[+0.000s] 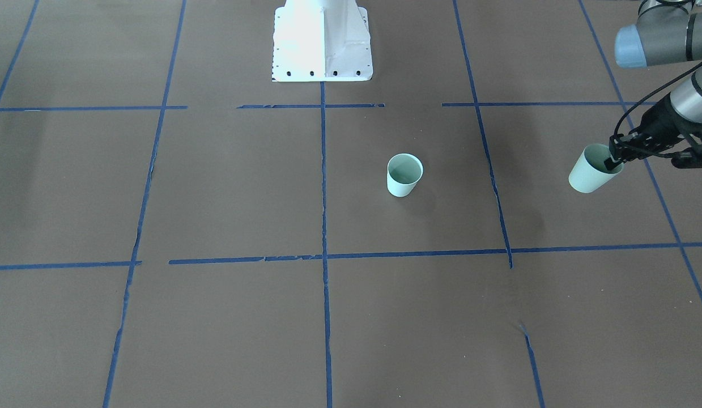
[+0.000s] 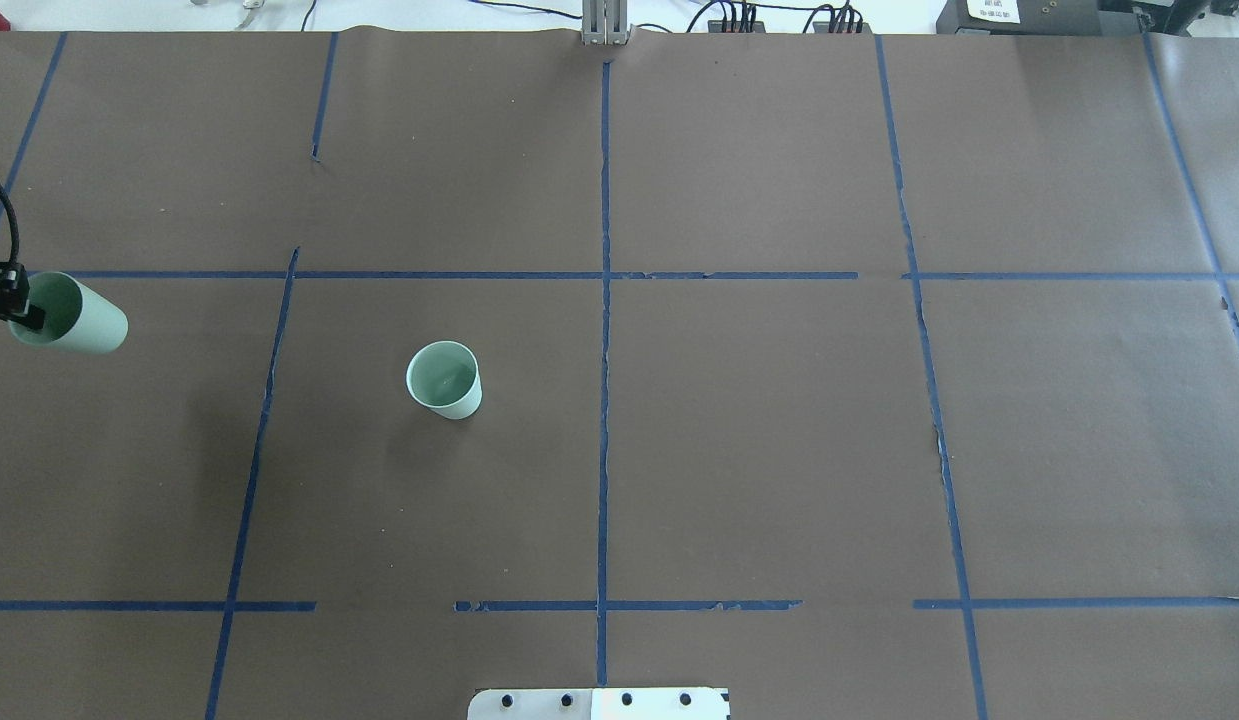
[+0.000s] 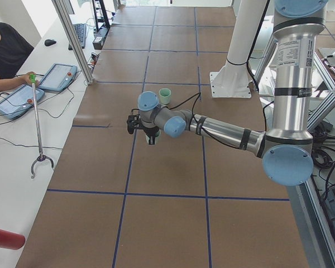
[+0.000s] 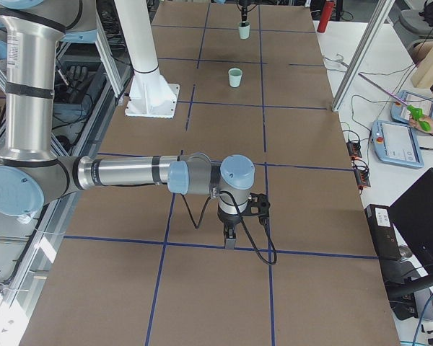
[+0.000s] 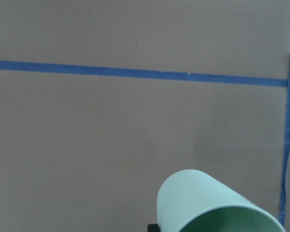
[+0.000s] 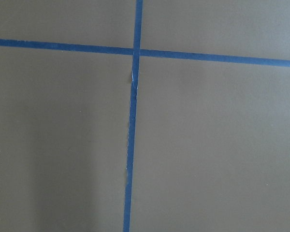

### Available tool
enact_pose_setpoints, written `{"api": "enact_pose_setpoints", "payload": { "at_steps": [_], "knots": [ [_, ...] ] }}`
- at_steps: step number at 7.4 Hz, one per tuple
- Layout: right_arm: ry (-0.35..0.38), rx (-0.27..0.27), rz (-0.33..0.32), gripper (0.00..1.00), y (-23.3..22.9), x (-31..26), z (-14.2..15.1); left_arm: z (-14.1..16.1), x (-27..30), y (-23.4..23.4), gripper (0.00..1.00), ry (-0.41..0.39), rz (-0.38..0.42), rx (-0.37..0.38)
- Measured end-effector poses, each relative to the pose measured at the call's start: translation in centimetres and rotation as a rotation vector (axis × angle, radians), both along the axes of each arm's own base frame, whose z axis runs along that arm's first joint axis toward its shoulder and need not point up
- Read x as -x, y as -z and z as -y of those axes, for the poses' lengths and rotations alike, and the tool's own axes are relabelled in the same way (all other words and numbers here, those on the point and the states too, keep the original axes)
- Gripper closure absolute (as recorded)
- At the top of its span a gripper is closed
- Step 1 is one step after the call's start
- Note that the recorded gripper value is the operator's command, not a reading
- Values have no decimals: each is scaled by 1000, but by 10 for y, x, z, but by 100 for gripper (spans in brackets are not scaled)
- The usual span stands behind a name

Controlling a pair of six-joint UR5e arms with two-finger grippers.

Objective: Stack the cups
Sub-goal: 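Lift the grasped green cup with the left gripper, then carry the cup over the other green cup and nest it inside with the left gripper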

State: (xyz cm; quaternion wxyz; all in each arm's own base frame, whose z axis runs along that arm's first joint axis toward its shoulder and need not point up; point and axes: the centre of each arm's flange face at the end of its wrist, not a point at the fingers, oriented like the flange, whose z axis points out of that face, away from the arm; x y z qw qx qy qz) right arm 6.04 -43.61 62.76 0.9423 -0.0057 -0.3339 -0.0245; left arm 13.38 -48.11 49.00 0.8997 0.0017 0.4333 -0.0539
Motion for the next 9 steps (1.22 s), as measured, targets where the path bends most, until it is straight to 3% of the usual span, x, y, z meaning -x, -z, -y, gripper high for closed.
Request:
{"api": "enact_pose_setpoints", "payload": {
  "at_steps": [2,4,7,9],
  "knots": [
    [0,-1,0,0,0,0,0,10,22,80,100,51,18,47],
    [0,0,0,0,0,0,0,23,-2,157,100,85,9,121],
    [0,1,0,0,0,0,0,2,-113,235,100,66,-48,239],
    [0,1,0,0,0,0,0,-19,-177,249,100,38,-102,274]
  ]
}}
